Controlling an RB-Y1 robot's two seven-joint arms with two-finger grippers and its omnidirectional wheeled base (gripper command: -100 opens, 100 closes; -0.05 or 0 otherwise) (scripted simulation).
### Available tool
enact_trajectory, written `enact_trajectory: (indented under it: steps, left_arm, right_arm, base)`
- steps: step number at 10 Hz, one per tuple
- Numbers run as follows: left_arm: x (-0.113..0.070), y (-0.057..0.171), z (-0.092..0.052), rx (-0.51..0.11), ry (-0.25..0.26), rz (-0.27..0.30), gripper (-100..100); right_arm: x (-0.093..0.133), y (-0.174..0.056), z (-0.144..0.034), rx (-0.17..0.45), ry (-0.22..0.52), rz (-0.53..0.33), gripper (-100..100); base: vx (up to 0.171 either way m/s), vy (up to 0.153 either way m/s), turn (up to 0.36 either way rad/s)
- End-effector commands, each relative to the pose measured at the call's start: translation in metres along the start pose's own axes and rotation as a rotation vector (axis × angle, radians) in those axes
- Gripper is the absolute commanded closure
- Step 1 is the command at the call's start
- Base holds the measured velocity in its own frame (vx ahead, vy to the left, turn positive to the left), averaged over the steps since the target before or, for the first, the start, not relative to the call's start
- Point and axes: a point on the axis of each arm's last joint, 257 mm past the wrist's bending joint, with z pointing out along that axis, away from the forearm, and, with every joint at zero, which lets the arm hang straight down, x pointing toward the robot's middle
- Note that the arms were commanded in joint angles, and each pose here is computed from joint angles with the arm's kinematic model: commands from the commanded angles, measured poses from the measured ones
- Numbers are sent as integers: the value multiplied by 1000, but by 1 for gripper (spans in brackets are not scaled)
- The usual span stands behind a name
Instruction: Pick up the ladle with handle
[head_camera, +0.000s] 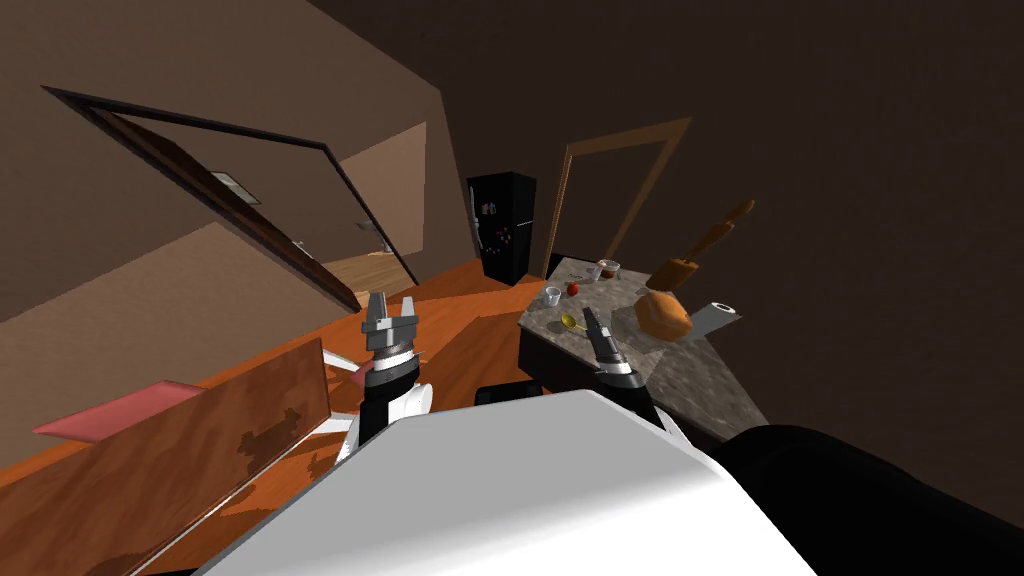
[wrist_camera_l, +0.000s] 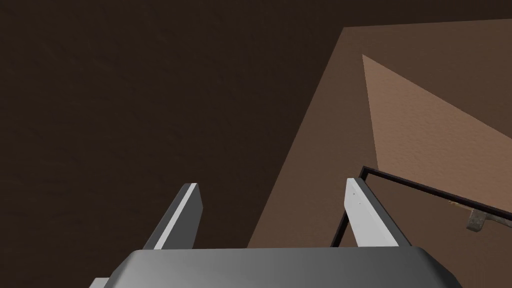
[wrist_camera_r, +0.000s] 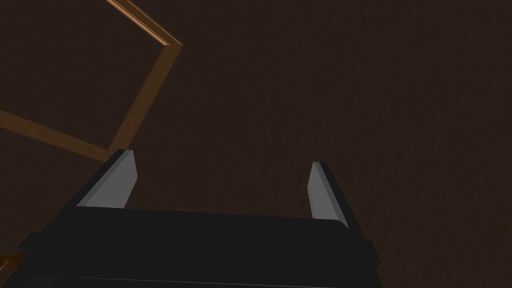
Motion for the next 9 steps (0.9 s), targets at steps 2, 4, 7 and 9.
enact_trajectory:
  steps: [2,4,7,9]
  left_arm:
    - [0,0,0,0,0,0,0]
    - [0,0,0,0,0,0,0]
    - [0,0,0,0,0,0,0]
    - [0,0,0,0,0,0,0]
  right_arm:
    - [7,-13,-18,44,54,-100,-100]
    - [12,-26,-34,81,105,-185,-100]
    - [21,-52,-70,151,217,-338,-100]
    - [24,-64,-88,179,276,-417,-100]
  base:
    - [10,8,169]
    - [12,12,148]
    - [16,14,193]
    - [20,7,157]
